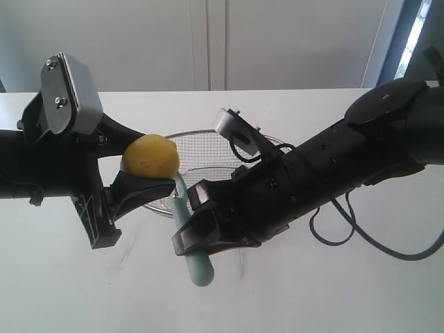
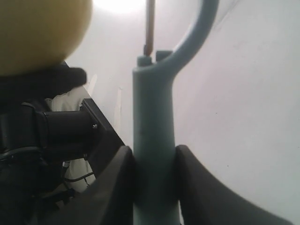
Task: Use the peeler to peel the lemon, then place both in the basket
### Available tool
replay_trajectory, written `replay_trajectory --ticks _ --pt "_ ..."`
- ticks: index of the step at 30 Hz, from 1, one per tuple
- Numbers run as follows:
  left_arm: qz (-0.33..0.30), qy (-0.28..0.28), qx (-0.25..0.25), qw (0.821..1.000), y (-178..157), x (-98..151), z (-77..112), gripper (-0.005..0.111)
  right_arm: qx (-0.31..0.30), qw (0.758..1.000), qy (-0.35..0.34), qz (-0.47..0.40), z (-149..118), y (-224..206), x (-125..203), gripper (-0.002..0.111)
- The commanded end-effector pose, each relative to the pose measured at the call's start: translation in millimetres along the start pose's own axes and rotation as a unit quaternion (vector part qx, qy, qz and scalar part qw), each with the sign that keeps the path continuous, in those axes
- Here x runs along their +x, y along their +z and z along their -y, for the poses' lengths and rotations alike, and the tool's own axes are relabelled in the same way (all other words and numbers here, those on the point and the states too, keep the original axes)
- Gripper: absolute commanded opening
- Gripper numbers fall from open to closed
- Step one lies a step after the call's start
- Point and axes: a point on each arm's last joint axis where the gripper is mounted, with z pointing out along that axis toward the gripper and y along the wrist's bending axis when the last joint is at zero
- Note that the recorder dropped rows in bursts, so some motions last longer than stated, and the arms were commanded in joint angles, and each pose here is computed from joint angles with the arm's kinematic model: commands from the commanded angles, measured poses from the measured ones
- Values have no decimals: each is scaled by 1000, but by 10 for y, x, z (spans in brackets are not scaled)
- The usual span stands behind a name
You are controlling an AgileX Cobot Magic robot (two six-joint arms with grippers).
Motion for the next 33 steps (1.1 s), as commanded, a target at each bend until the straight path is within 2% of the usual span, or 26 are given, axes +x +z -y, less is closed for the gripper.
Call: replay_trajectory --ticks 1,23,33 --pt "13 70 1 997 4 -47 1 0 -8 1000 -4 -1 -17 5 8 0" --pt "4 64 6 998 55 0 -7 0 1 1000 -5 17 -19 -13 -19 0" --pt "-1 64 0 998 55 8 -20 0 14 998 -23 63 -80 -287 -53 0"
